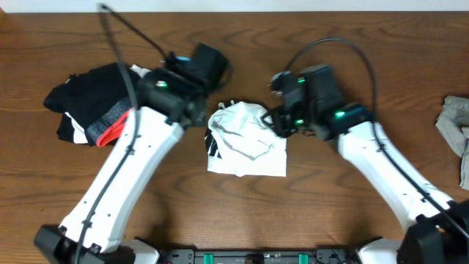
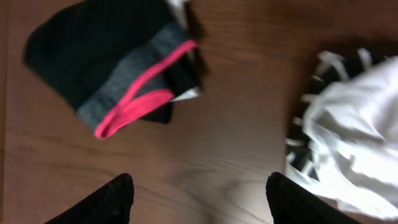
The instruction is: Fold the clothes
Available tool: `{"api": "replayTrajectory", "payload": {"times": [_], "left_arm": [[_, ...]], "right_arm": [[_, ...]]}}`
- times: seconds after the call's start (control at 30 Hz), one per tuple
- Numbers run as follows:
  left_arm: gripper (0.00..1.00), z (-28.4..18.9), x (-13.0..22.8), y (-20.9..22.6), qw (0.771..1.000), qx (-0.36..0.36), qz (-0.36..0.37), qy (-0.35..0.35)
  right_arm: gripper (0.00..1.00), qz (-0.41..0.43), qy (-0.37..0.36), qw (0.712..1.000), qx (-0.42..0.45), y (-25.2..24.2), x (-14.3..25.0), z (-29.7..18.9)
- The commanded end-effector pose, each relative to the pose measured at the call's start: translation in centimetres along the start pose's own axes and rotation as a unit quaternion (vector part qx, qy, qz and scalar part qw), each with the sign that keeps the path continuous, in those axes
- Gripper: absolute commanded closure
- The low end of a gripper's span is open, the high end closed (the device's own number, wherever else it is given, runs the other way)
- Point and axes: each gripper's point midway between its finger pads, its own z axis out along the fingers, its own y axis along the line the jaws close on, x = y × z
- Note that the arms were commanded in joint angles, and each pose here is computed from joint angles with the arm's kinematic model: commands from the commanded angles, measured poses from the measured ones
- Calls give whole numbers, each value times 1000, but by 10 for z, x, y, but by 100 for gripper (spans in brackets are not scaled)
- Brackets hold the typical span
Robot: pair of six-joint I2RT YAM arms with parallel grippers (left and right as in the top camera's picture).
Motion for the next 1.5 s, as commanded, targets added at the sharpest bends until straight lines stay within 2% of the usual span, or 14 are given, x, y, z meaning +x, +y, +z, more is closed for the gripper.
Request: {"api": "replayTrajectory", "payload": {"times": [0.0, 0.1, 0.27, 0.47, 0.6, 0.9, 0.97, 1.0, 1.03, 1.13, 1.17, 1.23, 1.33, 1.47], "left_arm": [[29, -2, -5, 22, 999, -13, -37, -5], [29, 0, -3, 29, 999, -21, -43, 5], [29, 1, 1, 32, 999, -24, -40, 12], [29, 1, 0, 32, 999, -24, -41, 11], [29, 1, 1, 32, 999, -24, -40, 12], [28, 1, 0, 31, 999, -25, -40, 12], [29, 1, 0, 31, 999, -25, -40, 12], [28, 1, 0, 31, 999, -25, -40, 12], [28, 1, 0, 31, 999, -25, -40, 12], [28, 1, 0, 31, 999, -25, -40, 12], [28, 1, 1, 31, 999, -25, -40, 12], [28, 1, 1, 31, 999, -25, -40, 12], [28, 1, 0, 31, 999, -25, -40, 12], [28, 1, -1, 31, 999, -23, -42, 9]], "right_arm": [[59, -24, 22, 999, 32, 10, 8, 27], [57, -48, 43, 994, 89, 3, 19, 49], [60, -78, 79, 988, 105, 7, 39, 70], [91, -38, 44, 980, 192, -18, 25, 62], [97, -18, 17, 977, 211, -32, 11, 47], [91, 89, -25, 961, 260, -107, -4, 9], [79, 104, -34, 963, 246, -115, -7, 6], [65, 110, -38, 965, 237, -117, -9, 5], [57, 113, -41, 965, 235, -121, -10, 4], [39, 128, -41, 960, 245, -135, -6, -2], [42, 131, -37, 964, 228, -132, -5, 0], [57, 92, -28, 984, 147, -103, -8, 6], [58, 24, -27, 998, 42, -52, -14, 8], [62, -29, -25, 998, 47, -21, -16, 10]]}}
